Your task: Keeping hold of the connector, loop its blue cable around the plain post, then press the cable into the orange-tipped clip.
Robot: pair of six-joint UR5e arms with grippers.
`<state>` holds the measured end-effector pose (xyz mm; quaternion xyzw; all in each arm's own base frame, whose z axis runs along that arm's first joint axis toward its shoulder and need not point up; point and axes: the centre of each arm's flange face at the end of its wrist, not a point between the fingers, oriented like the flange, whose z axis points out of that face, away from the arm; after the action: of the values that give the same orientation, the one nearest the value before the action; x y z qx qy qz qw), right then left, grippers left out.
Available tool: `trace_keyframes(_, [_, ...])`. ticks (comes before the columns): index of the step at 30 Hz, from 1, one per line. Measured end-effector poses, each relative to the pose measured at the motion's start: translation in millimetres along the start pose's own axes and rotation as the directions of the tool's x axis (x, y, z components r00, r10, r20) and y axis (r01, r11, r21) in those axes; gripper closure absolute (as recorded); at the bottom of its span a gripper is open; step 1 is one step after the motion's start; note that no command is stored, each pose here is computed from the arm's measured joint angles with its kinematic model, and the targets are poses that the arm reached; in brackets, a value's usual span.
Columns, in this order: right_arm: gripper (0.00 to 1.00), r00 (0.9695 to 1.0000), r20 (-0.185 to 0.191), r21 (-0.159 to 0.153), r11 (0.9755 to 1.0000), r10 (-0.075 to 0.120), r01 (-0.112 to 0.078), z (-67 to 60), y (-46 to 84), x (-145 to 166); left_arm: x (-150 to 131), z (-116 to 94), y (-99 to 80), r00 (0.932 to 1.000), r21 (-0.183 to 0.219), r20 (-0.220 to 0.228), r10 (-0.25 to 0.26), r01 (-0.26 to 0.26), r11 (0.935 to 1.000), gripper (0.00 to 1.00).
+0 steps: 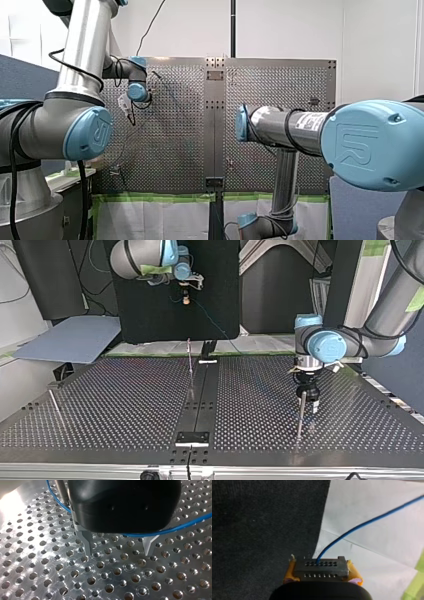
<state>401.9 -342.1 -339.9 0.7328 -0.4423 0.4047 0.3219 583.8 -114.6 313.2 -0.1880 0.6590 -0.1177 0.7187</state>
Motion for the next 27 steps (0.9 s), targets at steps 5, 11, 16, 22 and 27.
trace_keyframes(5, [1.0,0.9992,-0.038,-0.018,0.9998,0.011,-0.012,-5.0,5.1,18,0,0,0.3,1.0,-0.001,-0.002,0.0,0.0,1.0,0.02])
trace_keyframes(11, [1.0,0.9955,-0.093,-0.022,0.9995,0.02,-0.022,-14.1,6.8,43,0,0,0.6,1.0,-0.002,-0.003,0.001,-0.001,1.0,0.02])
trace_keyframes(16, [1.0,0.9912,-0.132,-0.016,0.9998,0.007,-0.009,-26.1,4.7,64,0,-1,0.7,1.0,-0.008,-0.002,0.002,-0.002,1.0,0.02])
trace_keyframes(22, [1.0,0.991,-0.134,-0.013,0.9999,-0.003,0.002,-43.0,7.0,83,0,-1,1.6,1.0,-0.017,0.0,0.003,-0.003,0.9998,0.02])
trace_keyframes(27, [1.0,0.9945,-0.104,-0.012,0.9999,-0.014,0.012,-59.4,13.1,95,1,-2,1.4,1.0,-0.023,-0.001,0.004,-0.004,0.9997,0.02])
